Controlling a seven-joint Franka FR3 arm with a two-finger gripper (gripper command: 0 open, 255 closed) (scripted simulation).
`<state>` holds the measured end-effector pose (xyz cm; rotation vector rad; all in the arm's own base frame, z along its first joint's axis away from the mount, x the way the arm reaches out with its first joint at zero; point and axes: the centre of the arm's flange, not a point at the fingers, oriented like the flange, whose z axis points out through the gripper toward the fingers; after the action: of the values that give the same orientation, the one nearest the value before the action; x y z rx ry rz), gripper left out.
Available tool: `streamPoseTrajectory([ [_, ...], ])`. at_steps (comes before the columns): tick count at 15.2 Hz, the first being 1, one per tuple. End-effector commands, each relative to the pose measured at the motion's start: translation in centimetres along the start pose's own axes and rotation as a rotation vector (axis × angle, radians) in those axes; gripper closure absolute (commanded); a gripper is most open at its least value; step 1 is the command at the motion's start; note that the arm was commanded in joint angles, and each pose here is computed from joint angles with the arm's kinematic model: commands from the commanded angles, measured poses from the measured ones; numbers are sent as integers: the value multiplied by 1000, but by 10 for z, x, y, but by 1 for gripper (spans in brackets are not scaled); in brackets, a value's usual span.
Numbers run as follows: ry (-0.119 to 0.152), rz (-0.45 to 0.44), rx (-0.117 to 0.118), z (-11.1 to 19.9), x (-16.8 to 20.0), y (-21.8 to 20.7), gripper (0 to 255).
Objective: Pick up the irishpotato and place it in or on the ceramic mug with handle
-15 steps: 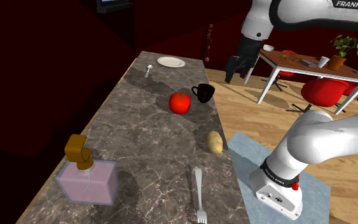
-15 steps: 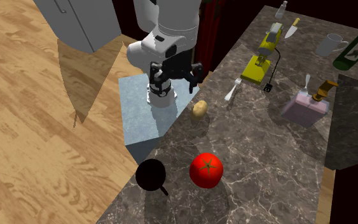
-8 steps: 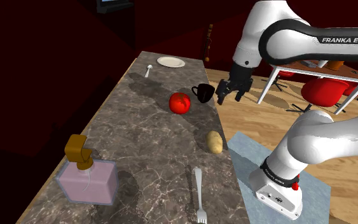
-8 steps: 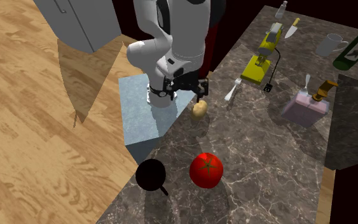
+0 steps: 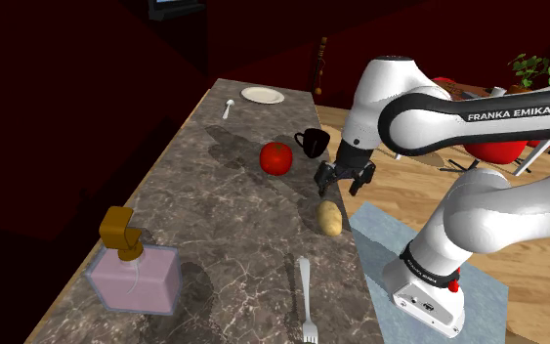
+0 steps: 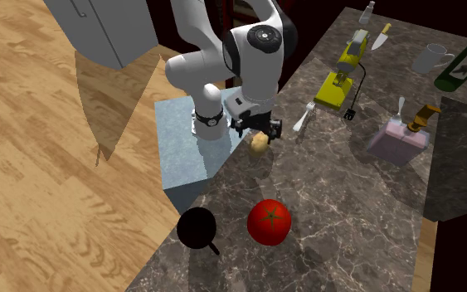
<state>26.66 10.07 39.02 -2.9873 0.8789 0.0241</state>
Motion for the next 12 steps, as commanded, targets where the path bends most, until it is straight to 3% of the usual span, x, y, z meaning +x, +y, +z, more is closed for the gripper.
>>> streamPoseTrajectory([
  [1,-10,54,10,23,-8,-9,0],
  [9,-12,59,11,66,-9,-10,0],
  [12,-12,59,11,66,-9,-10,0],
])
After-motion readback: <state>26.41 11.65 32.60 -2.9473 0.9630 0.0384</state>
